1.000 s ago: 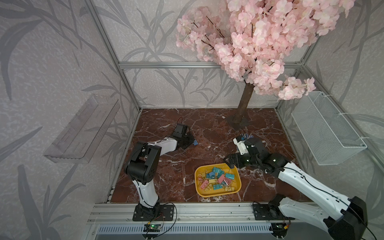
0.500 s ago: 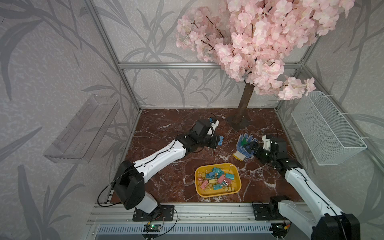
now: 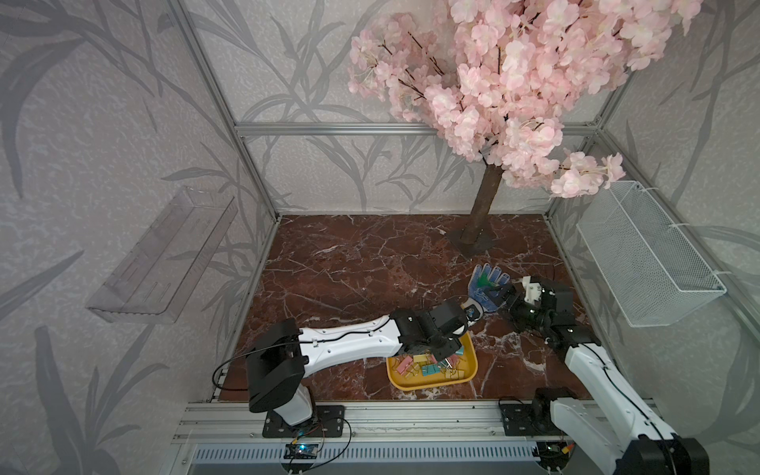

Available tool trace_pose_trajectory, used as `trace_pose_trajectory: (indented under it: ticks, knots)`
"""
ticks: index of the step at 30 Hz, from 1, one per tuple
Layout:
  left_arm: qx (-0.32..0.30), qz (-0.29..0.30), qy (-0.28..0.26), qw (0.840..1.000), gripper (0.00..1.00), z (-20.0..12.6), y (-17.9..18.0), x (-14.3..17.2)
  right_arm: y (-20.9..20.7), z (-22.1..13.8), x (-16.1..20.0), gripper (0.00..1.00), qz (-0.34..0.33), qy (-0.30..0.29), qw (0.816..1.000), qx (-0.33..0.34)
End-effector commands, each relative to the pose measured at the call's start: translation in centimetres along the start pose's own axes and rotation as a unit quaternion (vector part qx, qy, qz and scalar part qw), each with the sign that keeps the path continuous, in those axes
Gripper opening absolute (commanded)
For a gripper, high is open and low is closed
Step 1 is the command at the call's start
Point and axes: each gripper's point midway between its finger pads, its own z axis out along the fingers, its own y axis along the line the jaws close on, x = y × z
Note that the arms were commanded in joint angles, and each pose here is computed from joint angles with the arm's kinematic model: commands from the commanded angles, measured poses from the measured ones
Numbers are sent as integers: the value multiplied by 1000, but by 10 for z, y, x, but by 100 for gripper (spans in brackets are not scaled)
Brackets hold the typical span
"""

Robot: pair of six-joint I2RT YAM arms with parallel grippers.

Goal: Put the binder clips in the storage box
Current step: Place the binder clip in the storage box, then reset both arms

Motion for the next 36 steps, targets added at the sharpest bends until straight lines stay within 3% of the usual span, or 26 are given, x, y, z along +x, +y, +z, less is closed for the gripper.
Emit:
trace_pose_trajectory:
  ticks: [1,4,9,12,15,19,23,26,28,29,31,34,36]
  knots:
    - [-6,-9,5,1000,22,10,1,0,10,-6,-2,99,-19,-2,1000,-8]
    - [-14,-20,-7,1000,31,5,4,-7,16,-10,-7,99,-42,-11,999,-8]
    - [-46,-51,-115,991,61,-46,21,-50,21,-21,-20,99,-104,-50,993,9]
    - [-96,-96,-193,972,78,-93,50,-71,14,-28,-36,99,-150,-94,983,47]
    - [-174,-161,-282,930,96,-145,98,-72,1,-31,-61,99,-204,-162,961,94]
    - [-323,-284,-334,839,100,-193,197,-8,-28,-30,-97,99,-251,-254,919,166]
    - [-479,-312,-354,741,100,-219,252,87,-48,-24,-121,99,-267,-284,892,227]
    - [-523,-308,-373,702,100,-210,261,154,-45,-14,-135,99,-310,-296,872,238]
    - [-537,-344,-339,692,100,-201,273,189,-47,-12,-145,99,-330,-323,852,247]
    - [-550,-368,-326,675,100,-204,280,203,-53,-11,-148,99,-337,-330,843,258]
    - [-549,-358,-304,691,100,-204,288,206,-62,-8,-153,99,-351,-336,828,281]
    - [-576,-347,-288,682,100,-207,297,223,-65,9,-163,99,-369,-346,816,280]
    - [-566,-358,-285,686,100,-200,305,232,-62,26,-167,99,-389,-322,819,273]
